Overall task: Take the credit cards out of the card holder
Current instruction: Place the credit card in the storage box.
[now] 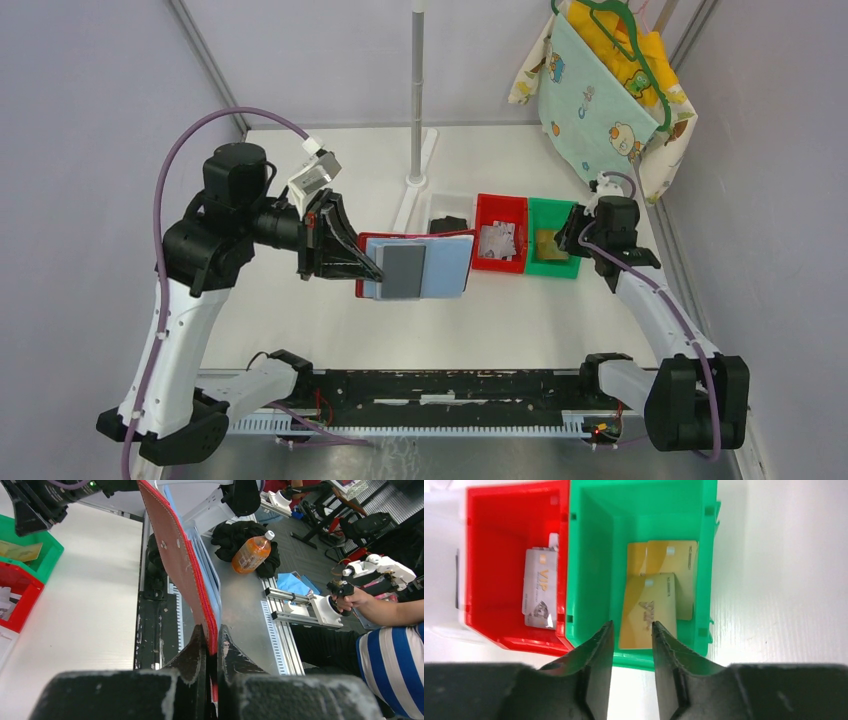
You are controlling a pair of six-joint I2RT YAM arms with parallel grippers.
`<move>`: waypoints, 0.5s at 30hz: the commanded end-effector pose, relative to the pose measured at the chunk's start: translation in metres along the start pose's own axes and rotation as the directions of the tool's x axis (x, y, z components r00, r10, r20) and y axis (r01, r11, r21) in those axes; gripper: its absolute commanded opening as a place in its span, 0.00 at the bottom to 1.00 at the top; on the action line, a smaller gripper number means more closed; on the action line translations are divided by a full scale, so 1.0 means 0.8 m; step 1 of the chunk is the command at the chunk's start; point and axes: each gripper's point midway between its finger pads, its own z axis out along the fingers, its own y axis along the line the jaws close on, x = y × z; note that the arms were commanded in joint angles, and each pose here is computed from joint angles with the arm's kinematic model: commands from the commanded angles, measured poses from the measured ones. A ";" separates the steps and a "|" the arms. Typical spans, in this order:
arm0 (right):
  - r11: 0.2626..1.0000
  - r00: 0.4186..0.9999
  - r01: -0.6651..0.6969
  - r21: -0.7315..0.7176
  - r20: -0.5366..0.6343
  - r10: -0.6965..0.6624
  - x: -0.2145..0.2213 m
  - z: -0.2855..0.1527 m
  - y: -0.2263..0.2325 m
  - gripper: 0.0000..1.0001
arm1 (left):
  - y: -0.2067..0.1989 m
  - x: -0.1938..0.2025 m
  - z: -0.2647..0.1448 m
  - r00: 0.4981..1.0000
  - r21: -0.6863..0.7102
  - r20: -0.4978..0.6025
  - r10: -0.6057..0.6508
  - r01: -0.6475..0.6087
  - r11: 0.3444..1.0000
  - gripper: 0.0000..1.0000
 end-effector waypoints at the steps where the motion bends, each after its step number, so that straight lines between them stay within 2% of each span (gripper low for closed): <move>1: 0.999 0.990 0.034 -0.013 0.139 -0.032 -0.070 -0.021 0.016 0.43 | -0.008 -0.006 -0.001 1.000 0.021 0.013 0.026 -0.027 0.999 0.02; 6: 0.997 0.970 0.062 -0.055 0.238 -0.047 -0.111 -0.053 0.040 0.53 | 0.011 -0.003 -0.001 0.999 -0.046 0.006 0.038 -0.038 0.998 0.02; 9: 0.985 0.956 0.084 -0.154 0.291 -0.036 -0.134 -0.082 0.074 0.55 | 0.035 0.002 -0.002 0.998 -0.117 -0.022 0.062 -0.064 0.991 0.02; 11: 0.950 0.939 0.125 -0.286 0.343 -0.020 -0.147 -0.110 0.122 0.60 | 0.046 0.009 -0.002 0.997 -0.130 -0.049 0.060 -0.066 0.989 0.02; 12: 0.909 0.930 0.163 -0.384 0.369 -0.011 -0.152 -0.130 0.154 0.66 | 0.052 0.012 -0.001 0.997 -0.134 -0.059 0.050 -0.058 0.989 0.02; 14: 0.772 0.910 0.251 -0.585 0.413 0.017 -0.158 -0.179 0.221 0.84 | 0.066 0.019 -0.002 0.996 -0.162 -0.080 0.034 -0.046 0.986 0.02; 15: 0.674 0.902 0.302 -0.674 0.431 0.027 -0.159 -0.208 0.252 0.92 | 0.073 0.021 -0.003 0.995 -0.181 -0.092 0.036 -0.052 0.982 0.02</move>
